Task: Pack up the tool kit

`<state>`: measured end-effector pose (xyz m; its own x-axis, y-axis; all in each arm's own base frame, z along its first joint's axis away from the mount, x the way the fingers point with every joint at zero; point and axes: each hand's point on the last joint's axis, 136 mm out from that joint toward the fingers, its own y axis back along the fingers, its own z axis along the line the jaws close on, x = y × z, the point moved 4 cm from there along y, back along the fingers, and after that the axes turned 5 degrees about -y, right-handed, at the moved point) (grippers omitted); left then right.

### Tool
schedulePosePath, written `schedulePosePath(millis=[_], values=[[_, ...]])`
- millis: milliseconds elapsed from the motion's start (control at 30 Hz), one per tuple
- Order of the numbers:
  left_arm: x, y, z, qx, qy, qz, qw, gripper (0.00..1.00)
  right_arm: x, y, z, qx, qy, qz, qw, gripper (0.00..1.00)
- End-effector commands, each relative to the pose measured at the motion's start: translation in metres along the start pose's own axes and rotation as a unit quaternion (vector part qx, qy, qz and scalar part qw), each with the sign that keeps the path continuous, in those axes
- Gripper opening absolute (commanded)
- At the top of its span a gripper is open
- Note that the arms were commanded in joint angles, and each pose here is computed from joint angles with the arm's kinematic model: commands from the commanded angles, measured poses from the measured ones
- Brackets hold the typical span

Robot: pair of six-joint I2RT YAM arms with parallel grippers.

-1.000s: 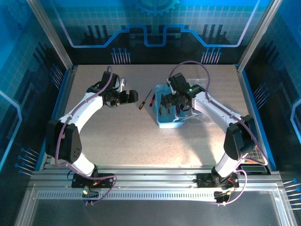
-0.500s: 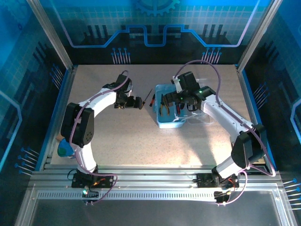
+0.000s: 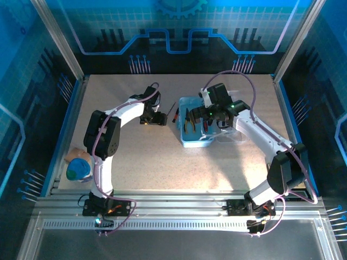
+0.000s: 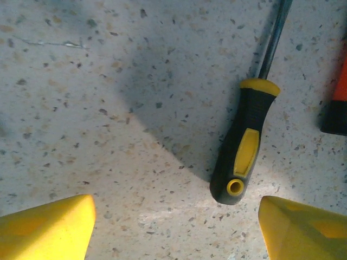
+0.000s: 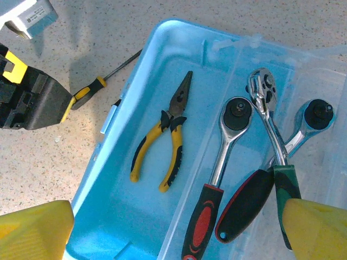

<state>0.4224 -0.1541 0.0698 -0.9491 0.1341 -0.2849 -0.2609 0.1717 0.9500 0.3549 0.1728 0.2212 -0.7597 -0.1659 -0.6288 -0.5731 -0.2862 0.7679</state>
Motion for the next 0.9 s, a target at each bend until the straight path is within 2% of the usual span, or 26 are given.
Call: schedulePosePath(millis=[0,100,233,333,567,733,867], values=[[-0.004,-0.001,-0.009,0.011,-0.011,0.006,1.0,0.77,-0.002,0.006,-0.002,-0.01,-0.001,-0.01,1.0,1.0],[-0.005,-0.005,-0.014,0.014,-0.015,0.01,1.0,0.75,-0.001,0.005,-0.003,-0.013,-0.003,-0.009,1.0,1.0],[-0.003,-0.013,-0.016,0.008,-0.018,0.024,1.0,0.61,0.001,0.004,-0.004,-0.014,-0.005,-0.007,1.0,1.0],[-0.001,-0.019,-0.015,0.001,-0.019,0.035,0.999,0.55,0.001,0.004,-0.006,-0.013,-0.006,-0.008,1.0,1.0],[-0.001,-0.029,-0.019,-0.005,-0.026,0.046,0.999,0.47,0.002,0.004,-0.006,-0.019,-0.009,-0.008,1.0,1.0],[-0.001,-0.034,-0.025,-0.004,-0.031,0.051,0.998,0.28,0.002,0.006,-0.008,-0.02,-0.011,-0.009,1.0,1.0],[0.001,-0.036,-0.026,-0.003,-0.032,0.054,0.998,0.17,0.003,0.006,-0.009,-0.019,-0.011,-0.008,1.0,1.0]])
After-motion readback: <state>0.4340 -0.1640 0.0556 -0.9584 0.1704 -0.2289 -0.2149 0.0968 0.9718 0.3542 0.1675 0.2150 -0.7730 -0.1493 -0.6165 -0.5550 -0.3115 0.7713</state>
